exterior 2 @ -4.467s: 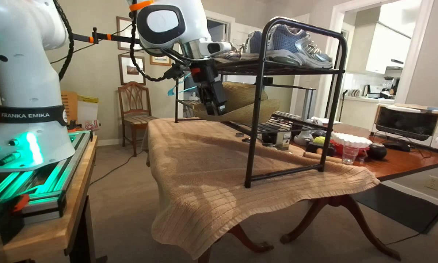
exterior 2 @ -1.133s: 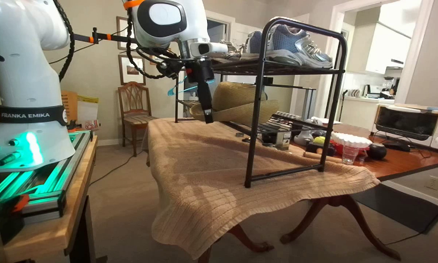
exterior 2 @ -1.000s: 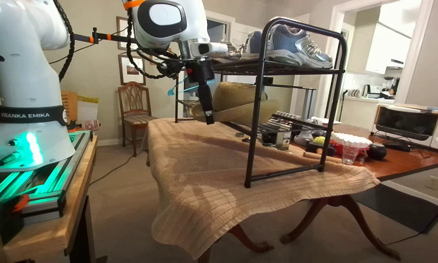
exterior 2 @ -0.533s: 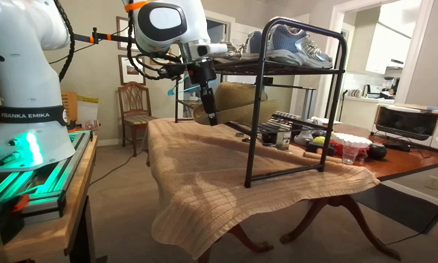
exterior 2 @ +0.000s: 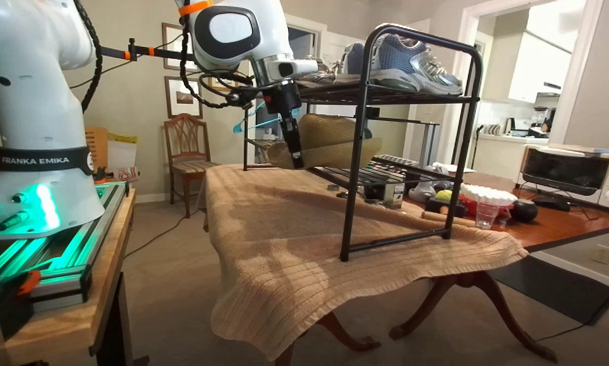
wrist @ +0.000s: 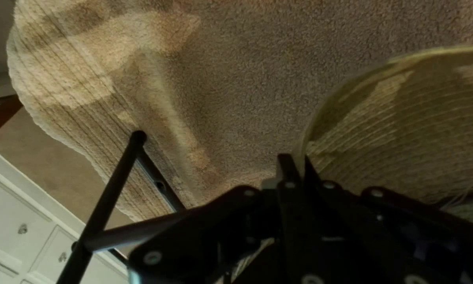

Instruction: Put the hat on the top shelf of the rack

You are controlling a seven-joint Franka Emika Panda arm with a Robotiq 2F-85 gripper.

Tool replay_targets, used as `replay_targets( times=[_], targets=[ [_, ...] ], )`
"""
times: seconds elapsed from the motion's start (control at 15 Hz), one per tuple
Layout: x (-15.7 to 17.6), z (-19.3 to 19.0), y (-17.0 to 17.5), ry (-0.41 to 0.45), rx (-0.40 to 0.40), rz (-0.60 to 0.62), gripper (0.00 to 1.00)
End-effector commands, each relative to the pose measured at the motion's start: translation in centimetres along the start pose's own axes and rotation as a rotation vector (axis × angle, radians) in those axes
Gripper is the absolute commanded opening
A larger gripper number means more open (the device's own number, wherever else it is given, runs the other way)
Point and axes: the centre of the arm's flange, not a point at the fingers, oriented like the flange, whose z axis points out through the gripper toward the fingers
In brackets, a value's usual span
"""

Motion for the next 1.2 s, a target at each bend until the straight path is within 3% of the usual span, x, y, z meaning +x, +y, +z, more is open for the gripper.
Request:
replay_targets(
  times=[0.0,0.27,0.53,0.73,1.13],
  targets=[
    [-3.3,-4.0,0.2,-0.004,0.015,-0.122,0.01],
    [-3.5,-6.6,0.0,-0.009,-0.03,-0.232,0.01],
    [-4.4,-7.3,0.4,-0.145,-0.074,-0.195,0.01],
    [-4.9,-8.5,0.7,-0.197,-0.087,-0.198,0.01],
    [-5.8,-11.7,0.2,-0.187,-0.072,-0.305,0.01]
  ],
)
